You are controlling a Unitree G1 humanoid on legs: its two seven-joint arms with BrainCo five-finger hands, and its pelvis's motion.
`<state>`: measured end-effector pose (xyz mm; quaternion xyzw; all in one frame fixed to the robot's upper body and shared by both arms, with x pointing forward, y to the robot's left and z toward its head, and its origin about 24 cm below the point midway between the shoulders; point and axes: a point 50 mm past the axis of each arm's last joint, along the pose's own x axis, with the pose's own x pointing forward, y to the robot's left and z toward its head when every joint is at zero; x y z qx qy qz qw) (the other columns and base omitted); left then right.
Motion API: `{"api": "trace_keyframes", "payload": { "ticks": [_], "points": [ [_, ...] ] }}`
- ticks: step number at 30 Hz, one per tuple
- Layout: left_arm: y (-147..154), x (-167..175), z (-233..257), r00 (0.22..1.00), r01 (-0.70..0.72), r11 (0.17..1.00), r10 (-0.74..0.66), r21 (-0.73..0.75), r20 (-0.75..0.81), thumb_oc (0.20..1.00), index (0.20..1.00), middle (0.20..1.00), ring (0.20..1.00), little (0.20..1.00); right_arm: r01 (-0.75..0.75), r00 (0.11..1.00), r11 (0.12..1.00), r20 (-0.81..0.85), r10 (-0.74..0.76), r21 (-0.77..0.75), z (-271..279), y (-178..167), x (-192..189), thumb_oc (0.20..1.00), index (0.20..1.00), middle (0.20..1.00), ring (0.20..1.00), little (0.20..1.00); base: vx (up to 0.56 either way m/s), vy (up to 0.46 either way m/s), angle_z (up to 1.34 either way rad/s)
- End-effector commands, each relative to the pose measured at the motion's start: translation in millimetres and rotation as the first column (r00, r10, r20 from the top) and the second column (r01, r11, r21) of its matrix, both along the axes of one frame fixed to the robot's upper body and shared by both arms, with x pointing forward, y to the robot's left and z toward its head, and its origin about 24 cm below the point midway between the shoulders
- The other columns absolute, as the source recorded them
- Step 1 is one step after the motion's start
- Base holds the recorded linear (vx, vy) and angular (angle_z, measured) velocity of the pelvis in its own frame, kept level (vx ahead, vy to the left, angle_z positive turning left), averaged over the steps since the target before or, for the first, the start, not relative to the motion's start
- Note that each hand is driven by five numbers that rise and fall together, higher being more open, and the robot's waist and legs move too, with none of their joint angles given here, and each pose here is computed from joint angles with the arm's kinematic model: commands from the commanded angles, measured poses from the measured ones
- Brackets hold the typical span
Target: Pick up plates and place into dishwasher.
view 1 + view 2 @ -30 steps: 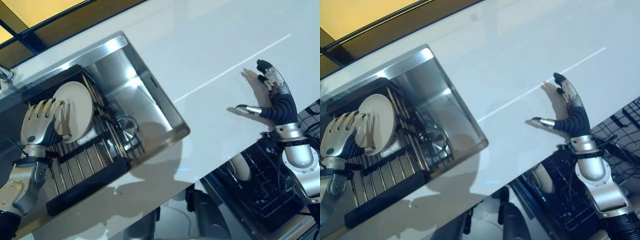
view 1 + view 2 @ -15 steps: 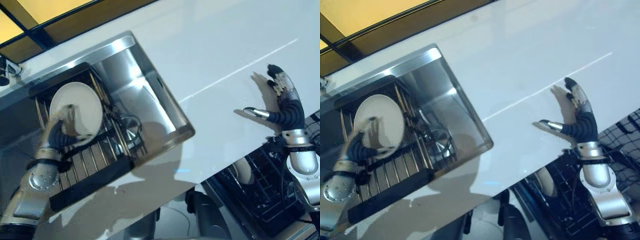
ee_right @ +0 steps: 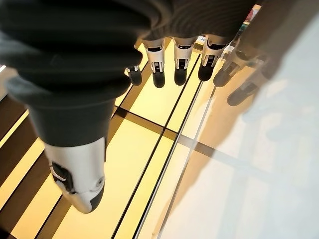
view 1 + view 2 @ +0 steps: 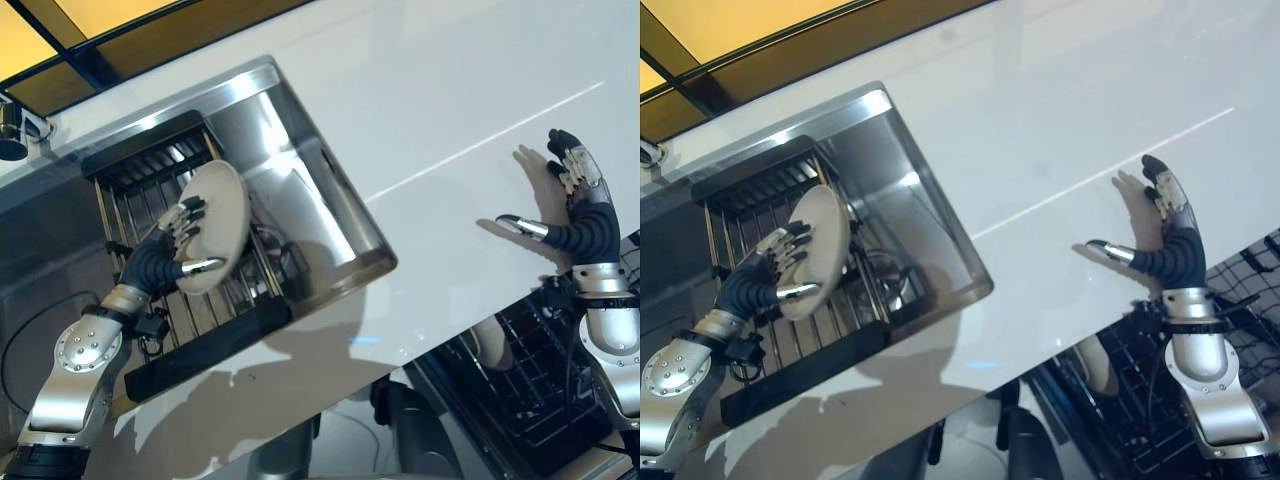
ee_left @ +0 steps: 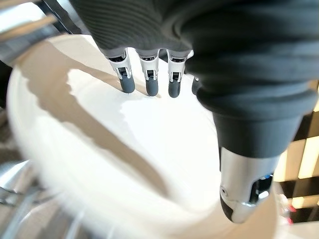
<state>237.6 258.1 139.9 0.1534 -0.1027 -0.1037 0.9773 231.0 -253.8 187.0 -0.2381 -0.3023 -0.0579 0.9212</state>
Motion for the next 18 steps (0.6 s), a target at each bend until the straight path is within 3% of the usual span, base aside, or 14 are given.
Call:
{"api": "trace_keyframes", "payload": {
  "ticks": [1, 8, 10, 12, 18],
  "points": [
    [-15, -4, 1, 0.995, 0.098, 0.995, -0.097, 0.028, -0.025, 1.000, 1.000, 1.000, 1.000, 1.000, -0.003, 0.987, 1.000, -0.162, 0.000, -0.015, -32, 3, 7, 1.000, 1.000, 1.000, 1.000, 1.000, 0.00, 0.000, 0.00],
    [-7, -7, -1, 0.998, 0.056, 0.996, -0.054, 0.063, -0.035, 1.000, 1.000, 1.000, 1.000, 1.000, 0.011, 0.986, 1.000, -0.167, -0.013, -0.011, -36, 0, 4, 1.000, 1.000, 1.000, 1.000, 1.000, 0.00, 0.000, 0.00],
    [-1, -7, -1, 0.999, -0.052, 0.984, 0.053, 0.170, 0.001, 1.000, 1.000, 1.000, 1.000, 1.000, 0.009, 0.986, 1.000, -0.167, -0.010, -0.012, -38, -1, 3, 1.000, 1.000, 1.000, 1.000, 1.000, 0.00, 0.000, 0.00],
    [17, -7, 1, 0.965, -0.261, 0.904, 0.245, 0.339, 0.089, 1.000, 1.000, 1.000, 1.000, 1.000, 0.012, 0.986, 1.000, -0.169, -0.013, -0.009, -38, -1, 4, 1.000, 1.000, 1.000, 1.000, 1.000, 0.00, 0.000, 0.00],
    [53, -23, -5, 0.892, -0.447, 0.838, 0.442, 0.313, 0.090, 1.000, 1.000, 1.000, 1.000, 1.000, 0.031, 0.982, 1.000, -0.184, -0.031, -0.005, -40, -5, -2, 1.000, 1.000, 1.000, 1.000, 1.000, 0.00, 0.004, 0.01]
  ]
}}
